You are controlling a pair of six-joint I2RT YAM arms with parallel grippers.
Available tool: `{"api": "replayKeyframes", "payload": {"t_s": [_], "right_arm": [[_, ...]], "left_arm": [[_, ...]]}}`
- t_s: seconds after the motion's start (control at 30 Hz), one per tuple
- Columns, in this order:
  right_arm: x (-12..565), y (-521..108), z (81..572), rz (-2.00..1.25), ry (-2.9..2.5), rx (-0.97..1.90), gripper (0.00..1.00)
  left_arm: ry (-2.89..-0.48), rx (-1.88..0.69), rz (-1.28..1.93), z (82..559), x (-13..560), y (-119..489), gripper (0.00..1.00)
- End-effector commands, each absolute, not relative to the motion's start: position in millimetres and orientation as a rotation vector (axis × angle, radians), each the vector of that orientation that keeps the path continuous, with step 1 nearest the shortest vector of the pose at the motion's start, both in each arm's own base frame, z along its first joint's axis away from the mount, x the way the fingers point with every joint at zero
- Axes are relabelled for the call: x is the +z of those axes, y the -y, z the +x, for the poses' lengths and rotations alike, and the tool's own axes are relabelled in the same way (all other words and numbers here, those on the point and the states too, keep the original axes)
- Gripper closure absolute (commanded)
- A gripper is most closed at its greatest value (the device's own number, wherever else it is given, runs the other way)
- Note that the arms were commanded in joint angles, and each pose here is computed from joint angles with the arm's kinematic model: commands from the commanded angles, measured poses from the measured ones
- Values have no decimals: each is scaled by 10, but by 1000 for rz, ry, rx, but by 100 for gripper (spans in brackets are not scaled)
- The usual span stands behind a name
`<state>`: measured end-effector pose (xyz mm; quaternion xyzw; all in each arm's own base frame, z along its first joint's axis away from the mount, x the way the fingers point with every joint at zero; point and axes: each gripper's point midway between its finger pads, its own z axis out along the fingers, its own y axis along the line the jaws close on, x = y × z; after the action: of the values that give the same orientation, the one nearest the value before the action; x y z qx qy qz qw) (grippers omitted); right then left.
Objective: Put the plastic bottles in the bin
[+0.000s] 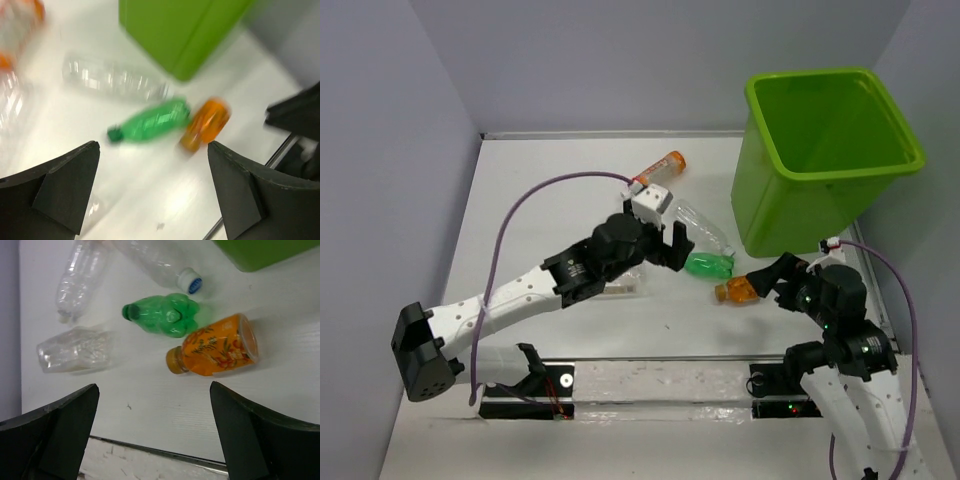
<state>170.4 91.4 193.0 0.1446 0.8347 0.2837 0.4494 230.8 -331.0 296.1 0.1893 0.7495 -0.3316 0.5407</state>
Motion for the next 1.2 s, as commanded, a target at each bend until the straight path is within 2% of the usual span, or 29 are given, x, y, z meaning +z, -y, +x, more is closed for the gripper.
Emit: {"api": "replayKeyframes", "payload": {"t_s": [0.0, 0.2, 0.3, 0.47, 1.17], "right_arm": [[1530, -670, 1994, 709, -2011, 603, 2], [1230, -512, 2119, 849, -2028, 483, 0], [971, -580, 2171, 899, -2088, 493, 0], [868, -631, 2238, 934, -2090, 523, 0], [397, -671, 2289, 963, -2174, 489, 2]], "left_arm": [[-1877, -747, 529, 2109, 2418, 3249, 1], [-1866, -764, 560, 1979, 2182, 3261, 1], [-1876, -772, 572, 1939, 2071, 3318, 1], [-1910, -753, 621, 1817, 1868, 3412, 1], [-1840, -602, 743, 2018, 1932, 3676, 1]]}}
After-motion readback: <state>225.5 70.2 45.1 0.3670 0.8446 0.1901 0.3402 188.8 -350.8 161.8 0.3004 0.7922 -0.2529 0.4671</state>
